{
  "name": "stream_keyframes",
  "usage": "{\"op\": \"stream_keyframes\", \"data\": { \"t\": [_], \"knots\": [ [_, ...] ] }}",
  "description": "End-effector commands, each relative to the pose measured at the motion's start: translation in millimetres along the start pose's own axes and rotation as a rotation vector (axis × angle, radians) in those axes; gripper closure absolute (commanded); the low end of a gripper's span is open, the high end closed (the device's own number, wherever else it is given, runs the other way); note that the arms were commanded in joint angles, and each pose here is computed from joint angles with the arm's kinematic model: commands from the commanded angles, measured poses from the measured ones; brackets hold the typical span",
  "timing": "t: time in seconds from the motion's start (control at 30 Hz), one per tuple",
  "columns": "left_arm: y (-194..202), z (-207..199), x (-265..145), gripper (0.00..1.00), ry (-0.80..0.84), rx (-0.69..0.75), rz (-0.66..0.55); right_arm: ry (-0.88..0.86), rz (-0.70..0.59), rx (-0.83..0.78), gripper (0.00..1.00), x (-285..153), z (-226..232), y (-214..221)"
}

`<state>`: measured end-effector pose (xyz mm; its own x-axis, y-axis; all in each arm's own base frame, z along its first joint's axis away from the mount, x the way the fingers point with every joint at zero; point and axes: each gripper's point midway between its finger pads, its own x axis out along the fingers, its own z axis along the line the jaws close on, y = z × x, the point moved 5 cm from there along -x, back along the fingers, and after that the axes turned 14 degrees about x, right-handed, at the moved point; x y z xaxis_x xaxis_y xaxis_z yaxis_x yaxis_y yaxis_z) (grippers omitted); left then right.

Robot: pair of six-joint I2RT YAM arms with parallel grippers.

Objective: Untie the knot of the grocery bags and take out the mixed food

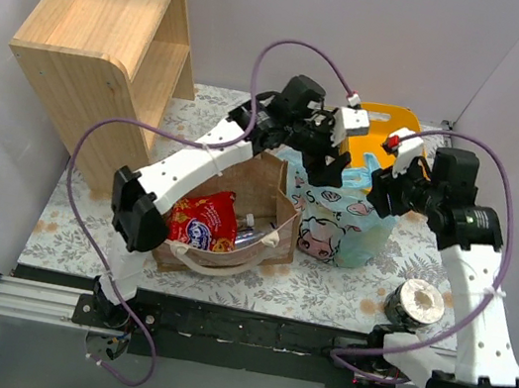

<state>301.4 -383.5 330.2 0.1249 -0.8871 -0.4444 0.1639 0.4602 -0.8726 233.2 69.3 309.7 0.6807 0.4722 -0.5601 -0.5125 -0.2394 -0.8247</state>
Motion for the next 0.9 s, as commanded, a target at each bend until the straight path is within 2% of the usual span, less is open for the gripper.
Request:
{"op": "stream_keyframes", "data": {
  "t": [0.0,0.13,0.2,0.23,0.27,0.3,0.33,0.4,0.47,0.5,0.53,0.63,0.67,0.73,0.77,0.83,0.87],
  "knots": [
    [15.5,10.2,34.0,0.24,0.013,-0.044,0.019,0.021,0.018,0.106,0.39,32.6,-12.2,-3.9],
    [30.4,16.5,51.3,0.29,-0.003,-0.075,0.050,0.067,0.042,0.172,0.42,45.6,-19.5,7.3],
    [36.2,14.1,53.4,0.48,0.005,-0.093,0.065,0.129,0.067,0.184,0.59,46.4,-26.6,16.3],
    [36.9,13.5,52.4,0.59,0.002,-0.099,0.069,0.150,0.056,0.180,0.71,41.2,-27.2,17.1],
    [36.6,11.7,49.5,0.69,0.002,-0.105,0.074,0.195,0.056,0.174,0.89,36.3,-31.1,19.5],
    [30.1,8.8,39.6,0.94,-0.006,-0.099,0.065,0.213,0.055,0.174,0.96,32.0,-31.8,22.0],
    [29.5,7.3,33.9,1.00,-0.021,-0.103,0.072,0.230,0.036,0.169,0.99,22.0,-30.3,20.7],
    [31.7,1.3,21.8,1.00,-0.045,-0.107,0.087,0.276,0.033,0.180,0.99,7.1,-30.2,23.0],
    [11.1,-0.6,-8.3,1.00,-0.125,-0.075,0.047,0.349,-0.020,0.176,0.99,-15.3,-31.1,20.0],
    [26.9,-7.9,-9.9,1.00,-0.127,-0.097,0.080,0.376,-0.036,0.175,0.99,-22.1,-31.9,20.5],
    [12.0,-11.4,-31.3,1.00,-0.167,-0.075,0.042,0.405,-0.067,0.167,0.99,-32.9,-31.4,21.2],
    [26.4,-22.7,-42.1,1.00,-0.205,-0.097,0.055,0.510,-0.109,0.160,0.99,-50.1,-39.0,21.8],
    [18.0,-25.2,-51.8,1.00,-0.225,-0.091,0.018,0.520,-0.114,0.160,0.99,-52.2,-39.6,21.0],
    [20.7,-32.3,-52.5,1.00,-0.194,-0.092,0.012,0.421,-0.117,0.129,0.99,-47.7,-29.7,16.2],
    [23.7,-33.2,-50.1,1.00,-0.182,-0.104,0.018,0.221,-0.143,0.100,0.73,-42.1,-6.5,4.4],
    [23.7,-34.3,-45.7,1.00,-0.172,-0.145,0.015,0.036,-0.141,0.086,0.49,-33.8,13.5,-3.4],
    [21.0,-33.7,-44.6,1.00,-0.164,-0.147,0.006,-0.073,-0.166,0.088,0.17,-30.4,25.7,-11.4]
  ]
}}
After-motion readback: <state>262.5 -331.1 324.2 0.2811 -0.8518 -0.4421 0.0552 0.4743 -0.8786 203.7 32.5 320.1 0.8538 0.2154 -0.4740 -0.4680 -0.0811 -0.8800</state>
